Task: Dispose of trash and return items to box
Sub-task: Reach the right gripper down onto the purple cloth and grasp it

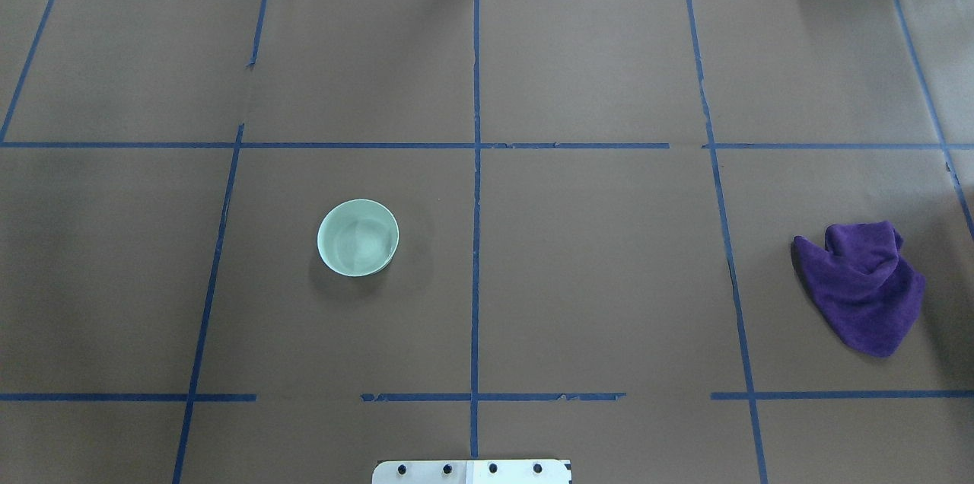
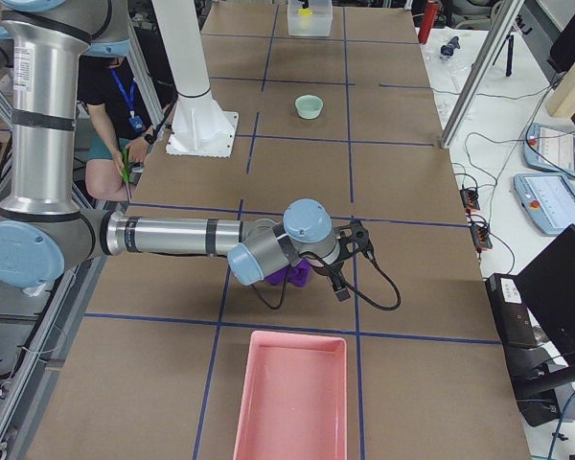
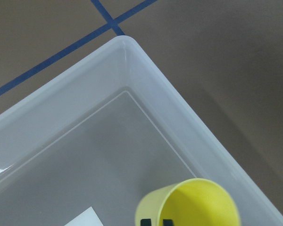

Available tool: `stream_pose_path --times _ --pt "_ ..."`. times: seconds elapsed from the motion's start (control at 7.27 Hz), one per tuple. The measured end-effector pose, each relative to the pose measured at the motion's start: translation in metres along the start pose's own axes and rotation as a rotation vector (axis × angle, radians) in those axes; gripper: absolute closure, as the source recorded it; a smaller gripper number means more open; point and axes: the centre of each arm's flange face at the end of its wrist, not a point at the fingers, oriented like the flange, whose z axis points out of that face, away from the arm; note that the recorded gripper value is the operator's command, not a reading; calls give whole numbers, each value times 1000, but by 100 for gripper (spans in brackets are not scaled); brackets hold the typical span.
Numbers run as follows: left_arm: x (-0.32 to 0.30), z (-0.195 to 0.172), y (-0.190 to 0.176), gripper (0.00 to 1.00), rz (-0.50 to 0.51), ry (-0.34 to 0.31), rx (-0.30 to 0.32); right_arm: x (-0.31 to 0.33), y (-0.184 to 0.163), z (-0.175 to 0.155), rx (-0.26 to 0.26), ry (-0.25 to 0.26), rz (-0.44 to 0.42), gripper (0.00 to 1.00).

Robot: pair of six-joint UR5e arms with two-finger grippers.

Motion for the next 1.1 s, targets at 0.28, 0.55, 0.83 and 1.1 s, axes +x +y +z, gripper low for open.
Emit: stream_pose_path --times 0.28,0.55,0.83,1.1 --pt "2 -1 -6 0 15 -5 10 -1 -1 0 0 -2 0 0" --pt "10 -16 -41 0 32 -25 52 -19 -13 -1 10 -21 -15 0" --pt "11 -32 -90 0 31 -52 85 -78 -26 7 12 -67 82 0" --pt "7 -41 -128 0 40 -71 94 -138 4 38 -16 -40 149 2"
